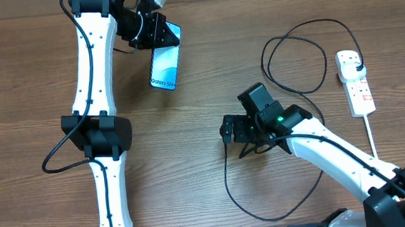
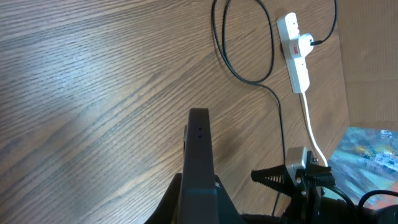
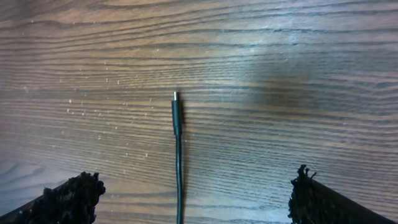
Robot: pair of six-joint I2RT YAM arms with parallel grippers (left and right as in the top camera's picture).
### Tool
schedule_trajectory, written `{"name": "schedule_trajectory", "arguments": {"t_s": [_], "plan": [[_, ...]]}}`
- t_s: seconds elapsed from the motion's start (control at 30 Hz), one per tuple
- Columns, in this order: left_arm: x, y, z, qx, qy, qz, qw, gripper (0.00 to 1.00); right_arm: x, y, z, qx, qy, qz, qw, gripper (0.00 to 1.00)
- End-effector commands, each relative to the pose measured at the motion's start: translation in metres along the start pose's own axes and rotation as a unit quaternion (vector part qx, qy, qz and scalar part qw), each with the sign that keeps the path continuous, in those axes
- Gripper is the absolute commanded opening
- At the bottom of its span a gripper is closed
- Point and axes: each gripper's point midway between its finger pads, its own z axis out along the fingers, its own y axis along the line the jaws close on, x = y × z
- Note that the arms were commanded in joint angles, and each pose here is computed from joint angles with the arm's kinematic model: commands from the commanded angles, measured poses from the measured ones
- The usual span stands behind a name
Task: Plug charger to phone and switch on socket
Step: 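Lower the right gripper onto the black cable's connector end and grasp it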
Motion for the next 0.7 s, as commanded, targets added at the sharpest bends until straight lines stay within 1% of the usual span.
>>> {"name": "schedule_trajectory", "arguments": {"t_s": [0.0, 0.3, 0.5, 0.57, 0.67], "plan": [[-0.007, -0.011, -0.006, 0.018, -0.017, 0.022, 0.999, 0.04, -0.008, 0.003, -0.005, 0.009, -0.023, -0.004, 1.000, 1.00], [-0.015, -0.010, -0.006, 0.017, -0.031, 0.019, 0.999, 0.04, -0.018, 0.011, -0.016, 0.017, -0.017, 0.007, 1.000, 1.00], [-0.016, -0.010, -0.006, 0.017, -0.034, 0.012, 0.999, 0.04, -0.024, 0.021, -0.015, 0.049, 0.029, -0.009, 0.998, 1.00], [-0.016, -0.010, -0.006, 0.017, -0.034, 0.012, 0.999, 0.04, -0.019, 0.024, -0.006, 0.061, 0.055, -0.033, 0.996, 1.00], [-0.016, -0.010, -0.006, 0.017, -0.033, 0.010, 0.999, 0.04, -0.010, 0.019, 0.009, 0.085, 0.074, -0.046, 0.993, 1.00]]}}
